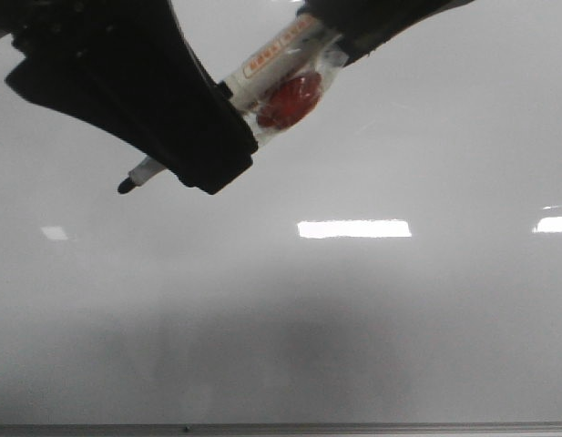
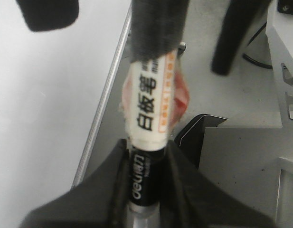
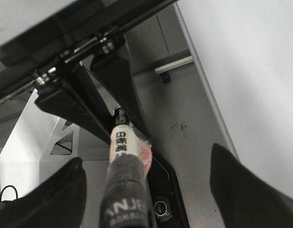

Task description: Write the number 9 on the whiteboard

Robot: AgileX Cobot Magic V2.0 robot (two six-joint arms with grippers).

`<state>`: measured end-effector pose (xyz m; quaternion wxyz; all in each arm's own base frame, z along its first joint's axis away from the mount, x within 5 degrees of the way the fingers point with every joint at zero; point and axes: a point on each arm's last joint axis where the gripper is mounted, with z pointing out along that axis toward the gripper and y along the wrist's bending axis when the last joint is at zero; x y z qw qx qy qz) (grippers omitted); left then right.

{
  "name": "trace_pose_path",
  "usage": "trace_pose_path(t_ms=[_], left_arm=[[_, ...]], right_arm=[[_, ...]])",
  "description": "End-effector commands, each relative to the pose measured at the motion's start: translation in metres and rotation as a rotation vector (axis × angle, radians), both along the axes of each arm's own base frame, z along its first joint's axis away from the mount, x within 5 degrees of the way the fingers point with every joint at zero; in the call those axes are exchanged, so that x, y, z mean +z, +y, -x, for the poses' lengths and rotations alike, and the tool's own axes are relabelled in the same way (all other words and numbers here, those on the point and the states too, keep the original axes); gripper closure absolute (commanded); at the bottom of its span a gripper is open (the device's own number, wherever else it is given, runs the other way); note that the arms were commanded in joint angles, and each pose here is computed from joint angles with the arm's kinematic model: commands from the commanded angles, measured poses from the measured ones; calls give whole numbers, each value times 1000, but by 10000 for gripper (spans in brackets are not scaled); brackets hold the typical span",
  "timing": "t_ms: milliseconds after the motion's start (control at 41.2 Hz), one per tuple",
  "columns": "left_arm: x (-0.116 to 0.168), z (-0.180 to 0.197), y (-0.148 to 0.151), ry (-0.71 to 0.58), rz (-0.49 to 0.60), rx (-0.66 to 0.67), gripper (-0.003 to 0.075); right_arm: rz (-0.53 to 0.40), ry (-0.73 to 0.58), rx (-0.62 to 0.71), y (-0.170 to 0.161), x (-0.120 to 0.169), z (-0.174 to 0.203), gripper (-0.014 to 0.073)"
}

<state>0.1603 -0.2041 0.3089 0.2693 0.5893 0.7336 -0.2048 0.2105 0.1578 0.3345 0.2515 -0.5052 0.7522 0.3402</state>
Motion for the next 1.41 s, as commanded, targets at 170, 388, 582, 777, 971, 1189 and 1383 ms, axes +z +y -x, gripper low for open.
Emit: trace_pose_path(t_ms=[170,388,582,777,971,1189,1383], left_arm=[[22,2,-2,-51,99,18,702],[22,2,-2,-51,99,18,702],[22,3,-2,-44,92,13,584],[22,2,-2,-38,102,33,224],[29,7,8,-70,127,63,195],[26,25,57,-156,244,243,419],[10,61,109,-252,408,411,687]], right_arm=[[-63,-18,57,14,13,7,283],[-61,-8,72,14,13,9,552],[-62,-12,67,14,14,8,657],[-63,-18,52,13,14,6,658],[-64,-30,-20,0,13,-3,658],[-58,-45,-128,-11,1,-11,658],[-70,-133,-282,-14,-5,-26,658]])
